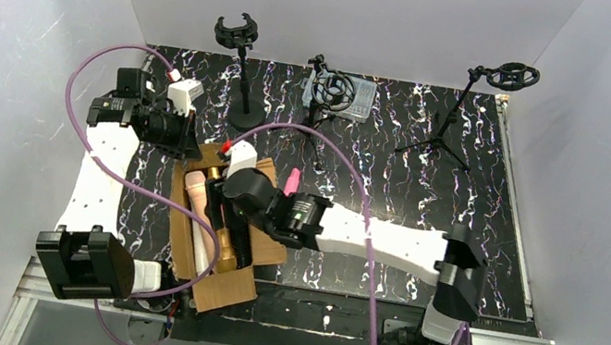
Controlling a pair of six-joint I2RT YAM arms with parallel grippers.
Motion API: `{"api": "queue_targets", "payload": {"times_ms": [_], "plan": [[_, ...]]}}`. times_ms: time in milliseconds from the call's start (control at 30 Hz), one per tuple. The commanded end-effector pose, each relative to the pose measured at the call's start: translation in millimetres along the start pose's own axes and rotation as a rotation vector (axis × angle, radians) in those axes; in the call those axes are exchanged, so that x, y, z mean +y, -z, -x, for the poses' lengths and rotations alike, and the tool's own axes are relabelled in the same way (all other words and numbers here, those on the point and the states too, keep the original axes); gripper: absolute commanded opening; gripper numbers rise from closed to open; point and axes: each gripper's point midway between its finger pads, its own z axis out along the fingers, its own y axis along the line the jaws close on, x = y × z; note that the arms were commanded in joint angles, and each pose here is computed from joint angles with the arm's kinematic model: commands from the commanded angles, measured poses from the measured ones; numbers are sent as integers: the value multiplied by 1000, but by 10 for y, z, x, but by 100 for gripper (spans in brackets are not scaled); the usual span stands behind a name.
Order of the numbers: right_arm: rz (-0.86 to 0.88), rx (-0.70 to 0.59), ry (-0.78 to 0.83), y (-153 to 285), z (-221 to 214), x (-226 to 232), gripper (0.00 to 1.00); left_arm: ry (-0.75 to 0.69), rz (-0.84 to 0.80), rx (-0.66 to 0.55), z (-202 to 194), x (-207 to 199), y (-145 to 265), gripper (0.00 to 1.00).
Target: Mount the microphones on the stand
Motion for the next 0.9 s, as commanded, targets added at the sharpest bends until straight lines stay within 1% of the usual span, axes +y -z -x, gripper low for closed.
{"api": "queue_targets", "payload": {"times_ms": [0, 200, 400, 567, 800, 867], "plan": [[-6, 118, 56, -127, -305, -49, 66, -14, -54, -75, 110, -320, 254, 0], [-24, 163, 64, -228, -498, -110, 66, -3, -54, -72, 80, -336, 258, 0], [5, 201, 52, -308, -659, -73, 66, 3, -50, -71, 67, -337, 259, 0], [54, 248, 48, -377, -830, 40, 64, 6, -47, -70, 62, -332, 256, 0], [34, 297, 35, -482, -1035, 2, 63, 17, -55, -69, 57, -337, 242, 0], [35, 302, 28, -505, -1069, 9, 61, 13, -54, -74, 61, -341, 250, 0]]}}
